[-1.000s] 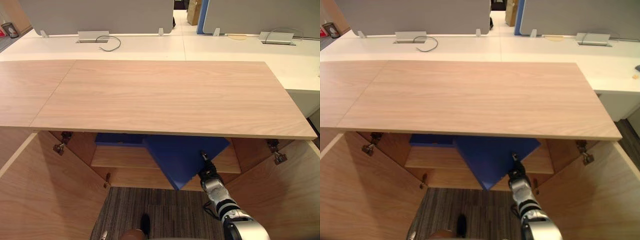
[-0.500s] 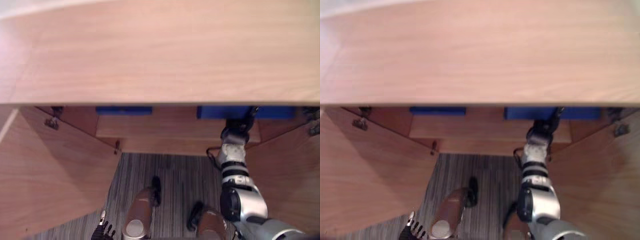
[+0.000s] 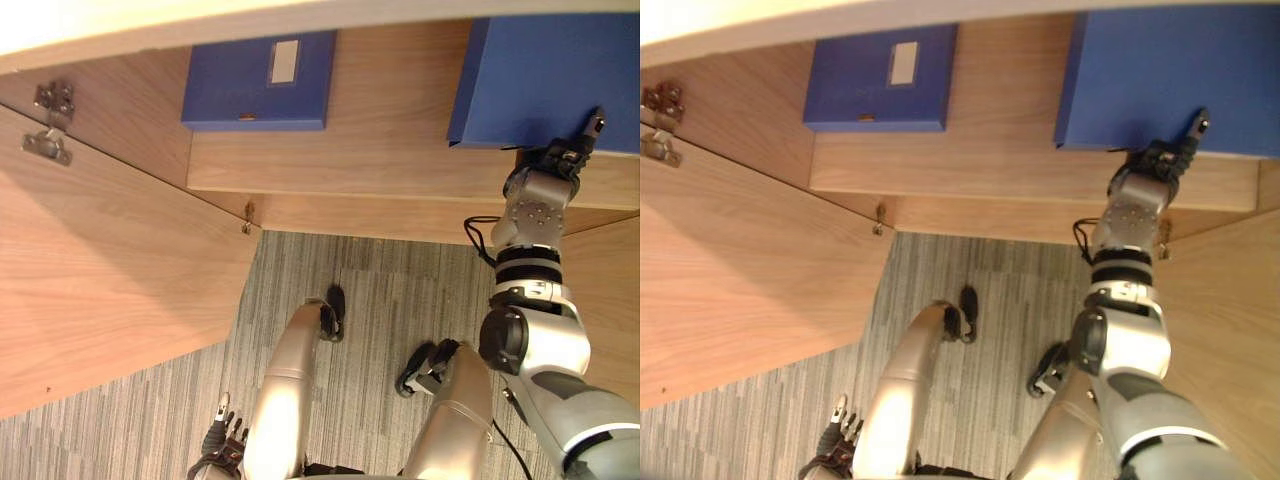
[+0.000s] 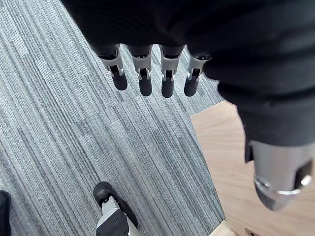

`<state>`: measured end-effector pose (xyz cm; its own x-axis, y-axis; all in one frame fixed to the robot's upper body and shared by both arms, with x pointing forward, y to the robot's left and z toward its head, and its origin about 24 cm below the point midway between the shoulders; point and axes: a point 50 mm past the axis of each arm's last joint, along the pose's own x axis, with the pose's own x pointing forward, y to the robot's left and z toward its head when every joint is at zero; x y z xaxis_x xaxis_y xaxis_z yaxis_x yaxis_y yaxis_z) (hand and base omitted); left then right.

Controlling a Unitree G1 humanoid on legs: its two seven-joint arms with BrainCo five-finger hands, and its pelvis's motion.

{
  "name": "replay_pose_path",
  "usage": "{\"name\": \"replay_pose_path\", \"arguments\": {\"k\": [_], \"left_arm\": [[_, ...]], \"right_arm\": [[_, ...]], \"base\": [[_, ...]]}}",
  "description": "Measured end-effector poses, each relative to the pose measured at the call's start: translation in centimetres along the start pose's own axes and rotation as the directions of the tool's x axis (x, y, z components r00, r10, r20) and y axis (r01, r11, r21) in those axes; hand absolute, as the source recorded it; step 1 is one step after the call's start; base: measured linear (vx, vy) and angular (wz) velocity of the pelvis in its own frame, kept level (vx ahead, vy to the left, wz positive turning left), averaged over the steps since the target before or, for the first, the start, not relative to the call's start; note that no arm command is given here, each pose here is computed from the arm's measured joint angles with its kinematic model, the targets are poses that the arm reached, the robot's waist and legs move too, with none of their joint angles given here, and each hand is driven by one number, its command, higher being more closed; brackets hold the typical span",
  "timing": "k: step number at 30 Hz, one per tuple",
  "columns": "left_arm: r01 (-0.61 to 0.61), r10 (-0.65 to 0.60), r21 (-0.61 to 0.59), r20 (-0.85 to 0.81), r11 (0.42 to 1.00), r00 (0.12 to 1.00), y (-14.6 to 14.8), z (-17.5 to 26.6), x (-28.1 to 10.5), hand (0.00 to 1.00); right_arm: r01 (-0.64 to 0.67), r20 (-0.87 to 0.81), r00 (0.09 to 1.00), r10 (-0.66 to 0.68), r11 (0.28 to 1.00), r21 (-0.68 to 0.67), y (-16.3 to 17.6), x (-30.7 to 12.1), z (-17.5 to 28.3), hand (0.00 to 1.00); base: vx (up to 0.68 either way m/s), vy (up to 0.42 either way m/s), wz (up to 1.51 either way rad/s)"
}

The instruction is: Walk over to the cabinet, pick up the folder, carry it to the office cabinet, place the folder inside the office cabinet, then close the office cabinet door

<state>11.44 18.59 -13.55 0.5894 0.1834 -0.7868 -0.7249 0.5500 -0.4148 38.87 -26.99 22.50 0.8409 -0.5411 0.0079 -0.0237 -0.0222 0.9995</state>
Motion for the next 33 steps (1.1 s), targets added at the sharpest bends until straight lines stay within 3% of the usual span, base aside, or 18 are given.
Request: {"name": "replay_pose_path", "arguments": {"k": [3, 4, 9, 24, 26, 30, 33], "left_arm": [[-0.014, 0.014, 0.0, 0.001, 1.0, 1.0, 0.0, 0.0, 0.0, 0.0], [-0.016, 0.016, -0.001, 0.004, 1.0, 1.0, -0.2, 0.1, 0.0, 0.0], [-0.032, 0.032, -0.023, 0.006, 0.999, 0.999, -0.4, 0.2, 0.0, 0.0], [-0.035, 0.036, -0.05, 0.011, 0.998, 0.999, -0.9, 0.3, 0.2, 0.0], [-0.038, 0.038, -0.057, 0.01, 0.998, 0.999, -1.1, 0.4, 0.4, 0.0], [-0.039, 0.04, -0.081, 0.012, 0.996, 0.999, -1.6, 0.5, 0.8, 0.0], [-0.044, 0.045, -0.091, 0.018, 0.995, 0.999, -1.8, 0.8, 1.0, 0.0]], "right_arm": [[0.006, -0.016, 1.0, -0.006, 0.999, -0.046, 0.7, 0.0, -0.6, 1.0], [-0.007, -0.016, 1.0, 0.006, 0.998, -0.058, 1.2, 0.1, -0.6, 0.0], [-0.05, -0.021, 0.999, 0.049, 0.997, -0.058, 4.1, 0.1, -0.7, 0.0], [-0.141, 0.006, 0.99, 0.142, 0.99, -0.021, 6.7, -0.4, -0.4, 0.0], [-0.16, -0.017, 0.987, 0.159, 0.985, -0.058, 6.7, -0.4, -0.8, 0.0], [-0.187, -0.11, 0.981, 0.16, 0.931, -0.314, 5.5, -0.2, -2.5, 0.0], [-0.181, -0.158, 0.979, 0.131, 0.914, -0.364, 4.2, -0.2, -3.7, 0.0]], "base": [[-0.01, -0.024, 0.02], [0.0, -0.033, 0.05], [0.0, -0.036, 0.06], [0.02, -0.041, 0.04], [0.02, -0.048, 0.01], [0.01, -0.047, 0.01], [0.01, -0.048, 0.02]]}}
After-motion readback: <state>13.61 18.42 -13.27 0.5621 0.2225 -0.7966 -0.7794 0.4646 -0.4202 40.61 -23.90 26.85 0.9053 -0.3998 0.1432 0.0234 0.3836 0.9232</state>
